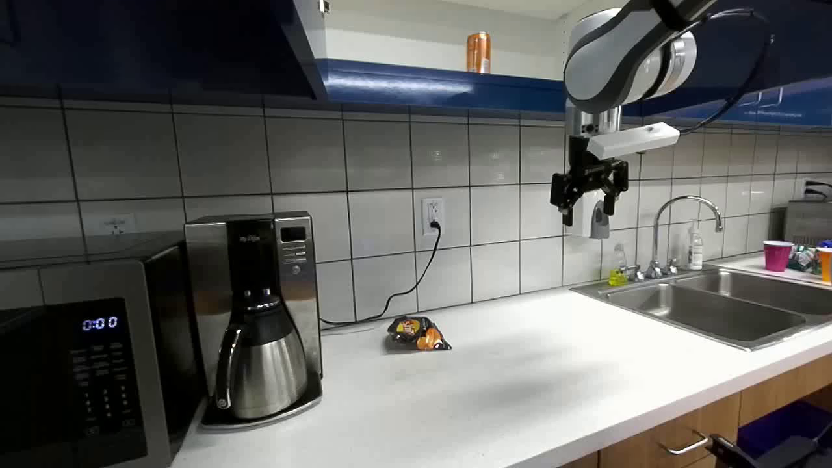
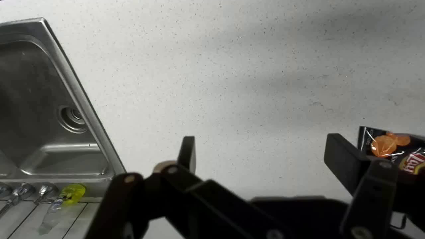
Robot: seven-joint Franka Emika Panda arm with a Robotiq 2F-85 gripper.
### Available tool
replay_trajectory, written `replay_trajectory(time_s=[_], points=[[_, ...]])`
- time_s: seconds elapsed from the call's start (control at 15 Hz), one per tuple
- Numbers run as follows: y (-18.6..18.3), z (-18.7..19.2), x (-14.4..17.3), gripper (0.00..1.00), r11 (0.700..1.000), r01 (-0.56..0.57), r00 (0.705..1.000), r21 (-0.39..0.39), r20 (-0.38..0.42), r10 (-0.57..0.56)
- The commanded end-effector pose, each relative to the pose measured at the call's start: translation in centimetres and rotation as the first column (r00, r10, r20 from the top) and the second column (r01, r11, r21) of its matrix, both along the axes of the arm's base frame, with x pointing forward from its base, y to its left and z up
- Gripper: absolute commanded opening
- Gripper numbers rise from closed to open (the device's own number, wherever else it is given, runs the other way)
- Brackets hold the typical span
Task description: Remove the can from the cupboard
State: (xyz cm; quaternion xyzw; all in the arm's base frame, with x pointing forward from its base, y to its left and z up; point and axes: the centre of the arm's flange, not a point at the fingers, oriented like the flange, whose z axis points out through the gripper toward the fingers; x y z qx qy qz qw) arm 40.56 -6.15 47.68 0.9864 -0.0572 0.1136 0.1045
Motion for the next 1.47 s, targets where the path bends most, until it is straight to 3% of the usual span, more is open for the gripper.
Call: replay_trajectory(time_s=[0.0, 0.73, 1.4], points=[[0.0, 0.0, 0.0, 1.0, 1.0, 0.0, 1.0, 0.0, 0.0, 0.0], [0.6, 1.1, 0.7, 1.0, 1.0, 0.003, 1.0, 0.007, 0.024, -0.003], [0.9, 6.7, 2.4, 1.0, 1.0, 0.015, 0.994, 0.011, 0.109, -0.017]])
